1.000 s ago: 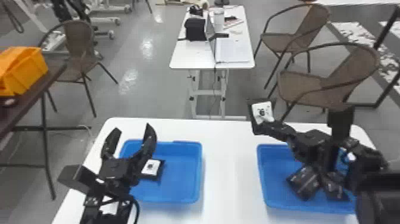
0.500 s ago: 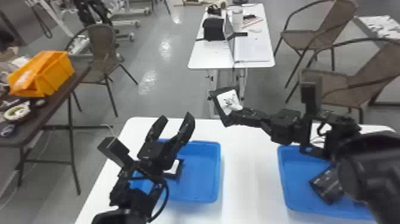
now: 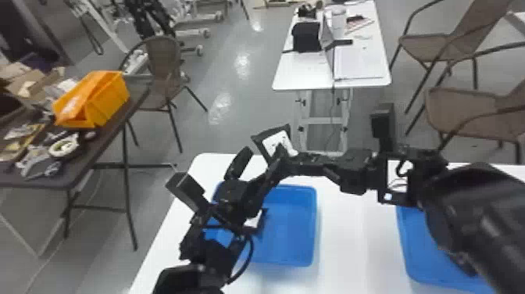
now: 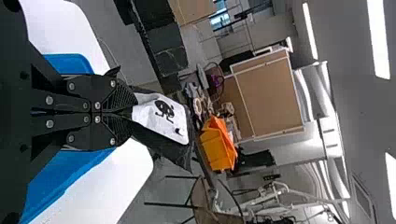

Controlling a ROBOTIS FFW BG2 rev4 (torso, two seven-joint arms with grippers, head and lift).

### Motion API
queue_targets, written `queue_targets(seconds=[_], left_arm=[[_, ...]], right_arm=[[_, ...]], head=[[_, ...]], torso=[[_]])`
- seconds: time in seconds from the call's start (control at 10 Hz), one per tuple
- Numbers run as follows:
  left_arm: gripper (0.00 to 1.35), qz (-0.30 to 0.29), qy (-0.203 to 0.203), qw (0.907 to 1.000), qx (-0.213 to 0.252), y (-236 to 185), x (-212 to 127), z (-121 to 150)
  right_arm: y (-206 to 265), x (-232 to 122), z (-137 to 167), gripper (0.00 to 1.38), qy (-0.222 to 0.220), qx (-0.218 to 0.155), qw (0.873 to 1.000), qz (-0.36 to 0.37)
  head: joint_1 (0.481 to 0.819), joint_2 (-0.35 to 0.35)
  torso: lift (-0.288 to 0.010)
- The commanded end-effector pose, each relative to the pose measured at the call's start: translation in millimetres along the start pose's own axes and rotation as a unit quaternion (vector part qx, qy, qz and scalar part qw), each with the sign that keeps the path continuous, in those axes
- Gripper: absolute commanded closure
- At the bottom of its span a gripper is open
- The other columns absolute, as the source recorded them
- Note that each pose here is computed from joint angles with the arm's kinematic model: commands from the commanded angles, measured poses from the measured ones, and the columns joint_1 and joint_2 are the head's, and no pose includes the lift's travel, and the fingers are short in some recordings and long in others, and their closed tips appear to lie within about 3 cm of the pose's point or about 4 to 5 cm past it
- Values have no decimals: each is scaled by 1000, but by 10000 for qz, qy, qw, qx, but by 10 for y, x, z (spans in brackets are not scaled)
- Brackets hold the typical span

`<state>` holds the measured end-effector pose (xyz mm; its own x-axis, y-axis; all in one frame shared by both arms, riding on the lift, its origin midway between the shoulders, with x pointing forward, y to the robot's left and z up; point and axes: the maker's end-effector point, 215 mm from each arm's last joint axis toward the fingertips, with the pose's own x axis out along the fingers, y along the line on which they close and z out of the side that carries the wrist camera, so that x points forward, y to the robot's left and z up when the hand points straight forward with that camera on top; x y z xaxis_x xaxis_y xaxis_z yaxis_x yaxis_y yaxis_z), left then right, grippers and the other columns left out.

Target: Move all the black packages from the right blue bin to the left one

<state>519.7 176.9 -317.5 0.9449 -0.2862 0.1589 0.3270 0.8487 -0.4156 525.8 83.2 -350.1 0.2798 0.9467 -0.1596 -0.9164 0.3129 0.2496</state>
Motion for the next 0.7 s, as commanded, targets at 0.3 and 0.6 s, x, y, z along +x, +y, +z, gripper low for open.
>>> queue_targets(seconds=[0.3,0.6], left_arm=[[404,-84,142,9997,-173,-76,39,-95],[1205,-72,309,9993,-185,-65,43,-160]], right_arm=[[135,158,-7,1277,50,-1,9997,223],[109,164,-32,1277,53,-4,9998,203]], head=[[695,275],[695,276]], torso=[[0],[0]])
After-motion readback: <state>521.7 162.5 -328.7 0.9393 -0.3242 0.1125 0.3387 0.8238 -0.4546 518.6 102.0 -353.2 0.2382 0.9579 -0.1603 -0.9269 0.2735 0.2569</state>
